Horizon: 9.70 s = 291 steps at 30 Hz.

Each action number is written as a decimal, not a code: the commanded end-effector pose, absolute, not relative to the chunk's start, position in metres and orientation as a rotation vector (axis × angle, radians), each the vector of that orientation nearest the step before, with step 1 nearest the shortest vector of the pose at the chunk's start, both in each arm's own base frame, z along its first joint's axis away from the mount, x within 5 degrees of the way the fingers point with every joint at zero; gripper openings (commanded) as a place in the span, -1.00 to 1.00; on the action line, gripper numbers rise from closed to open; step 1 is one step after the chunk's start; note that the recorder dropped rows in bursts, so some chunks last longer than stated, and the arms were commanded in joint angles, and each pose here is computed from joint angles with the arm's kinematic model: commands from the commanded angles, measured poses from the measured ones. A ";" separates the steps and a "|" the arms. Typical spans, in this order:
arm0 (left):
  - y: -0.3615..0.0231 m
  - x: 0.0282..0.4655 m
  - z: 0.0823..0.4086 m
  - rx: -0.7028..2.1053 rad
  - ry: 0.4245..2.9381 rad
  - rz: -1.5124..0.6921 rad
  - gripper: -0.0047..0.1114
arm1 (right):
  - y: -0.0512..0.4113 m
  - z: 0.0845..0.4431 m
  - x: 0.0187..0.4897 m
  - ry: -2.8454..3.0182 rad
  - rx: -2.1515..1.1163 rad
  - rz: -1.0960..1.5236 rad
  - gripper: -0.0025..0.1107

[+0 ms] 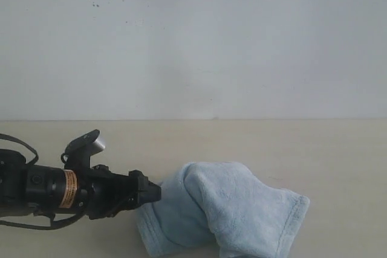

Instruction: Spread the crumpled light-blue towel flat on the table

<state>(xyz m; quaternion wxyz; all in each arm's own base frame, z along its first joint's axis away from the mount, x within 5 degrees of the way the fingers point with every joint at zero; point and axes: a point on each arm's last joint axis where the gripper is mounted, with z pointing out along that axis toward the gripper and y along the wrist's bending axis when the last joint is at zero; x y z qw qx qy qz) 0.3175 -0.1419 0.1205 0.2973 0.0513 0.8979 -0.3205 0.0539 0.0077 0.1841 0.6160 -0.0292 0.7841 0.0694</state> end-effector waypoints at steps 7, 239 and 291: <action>-0.151 0.329 0.100 0.106 2.400 -0.929 0.19 | 0.008 0.185 0.054 1.796 -0.067 0.159 -0.96; -0.108 0.157 0.267 0.661 2.002 -0.892 -0.85 | 0.223 0.261 0.131 2.023 -1.504 0.178 -0.10; -0.108 0.155 0.269 0.663 1.996 -0.905 -0.84 | 0.205 0.252 0.171 2.005 -1.371 -0.342 -0.96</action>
